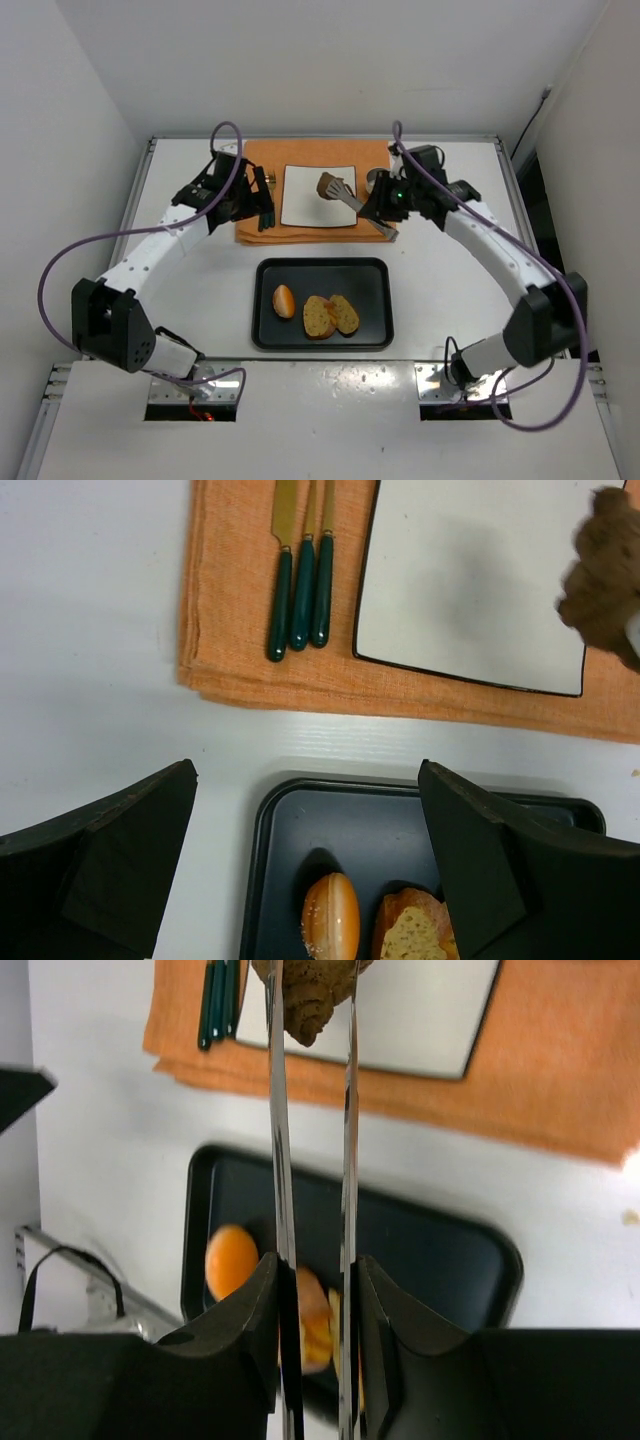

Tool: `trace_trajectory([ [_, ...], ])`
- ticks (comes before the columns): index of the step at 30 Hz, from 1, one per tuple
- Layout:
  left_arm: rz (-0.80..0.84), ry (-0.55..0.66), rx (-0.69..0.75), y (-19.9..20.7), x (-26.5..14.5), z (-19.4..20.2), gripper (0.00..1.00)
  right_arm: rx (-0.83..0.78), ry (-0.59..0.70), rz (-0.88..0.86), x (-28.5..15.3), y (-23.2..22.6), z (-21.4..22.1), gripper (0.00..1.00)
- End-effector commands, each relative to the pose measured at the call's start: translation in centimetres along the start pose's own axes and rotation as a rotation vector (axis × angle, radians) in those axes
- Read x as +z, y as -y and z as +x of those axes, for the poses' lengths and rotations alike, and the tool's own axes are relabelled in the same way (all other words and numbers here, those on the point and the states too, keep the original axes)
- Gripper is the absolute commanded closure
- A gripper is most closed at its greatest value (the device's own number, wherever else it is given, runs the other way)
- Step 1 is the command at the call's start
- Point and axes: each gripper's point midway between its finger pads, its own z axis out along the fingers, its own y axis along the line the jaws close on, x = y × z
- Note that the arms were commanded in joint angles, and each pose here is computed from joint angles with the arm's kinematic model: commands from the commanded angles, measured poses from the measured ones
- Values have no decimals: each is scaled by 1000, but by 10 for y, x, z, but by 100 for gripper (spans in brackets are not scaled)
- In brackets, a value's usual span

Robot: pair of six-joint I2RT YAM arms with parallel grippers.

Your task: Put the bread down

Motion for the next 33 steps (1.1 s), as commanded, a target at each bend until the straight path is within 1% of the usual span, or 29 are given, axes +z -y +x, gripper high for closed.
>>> trace_trajectory([
  [1,-2,81,-52,-8,-22,-22,1,-54,191,-105,21,-40,-66,84],
  [2,-3,81,-52,-8,-23,-22,1,-60,194,-101,29,-42,-68,84],
  [3,-5,91,-61,-11,-25,-26,1,-53,178,-82,47,-36,-67,84],
  [4,-5,91,-61,-11,-25,-26,1,-48,206,-81,53,-37,-78,84],
  [5,-6,91,-52,-12,-25,-26,1,-52,208,-76,61,-39,-80,84],
  [6,-12,95,-58,-16,-28,-27,1,-40,198,-71,75,-36,-81,84],
  [9,-6,104,-60,-15,-31,-29,1,-40,180,-46,100,-32,-81,84],
  [10,-18,99,-54,-20,-31,-29,1,-36,180,-55,107,-36,-80,84],
  [11,-13,106,-56,-19,-34,-30,1,-30,155,-40,118,-29,-73,84],
  [14,-20,109,-53,-24,-37,-32,1,-33,128,-34,132,-27,-64,83],
  [16,-20,110,-53,-25,-38,-30,1,-39,126,-33,136,-31,-62,75],
  [17,-20,110,-53,-25,-38,-30,1,-40,126,-33,136,-31,-62,69],
  [19,-12,105,-42,-24,-38,-29,1,-55,113,-13,135,-27,-60,69],
  [20,-7,101,-32,-25,-38,-30,1,-60,104,-16,129,-33,-59,69],
  [21,1,97,-31,-24,-38,-29,1,-71,105,-5,125,-32,-59,64],
  [23,-3,89,-30,-24,-35,-27,1,-88,129,-18,107,-41,-68,60],
  [24,-3,89,-30,-24,-35,-27,1,-91,143,-26,98,-46,-73,56],
  [25,1,97,-31,-24,-38,-29,1,-107,159,-19,84,-48,-76,56],
  [27,1,97,-31,-24,-38,-29,1,-127,191,-14,68,-54,-82,52],
  [30,1,97,-31,-24,-38,-29,1,-139,220,-8,42,-59,-86,52],
  [32,1,97,-31,-24,-38,-29,1,-144,213,-12,34,-60,-78,52],
  [33,1,97,-31,-24,-38,-29,1,-146,241,-16,20,-63,-80,51],
])
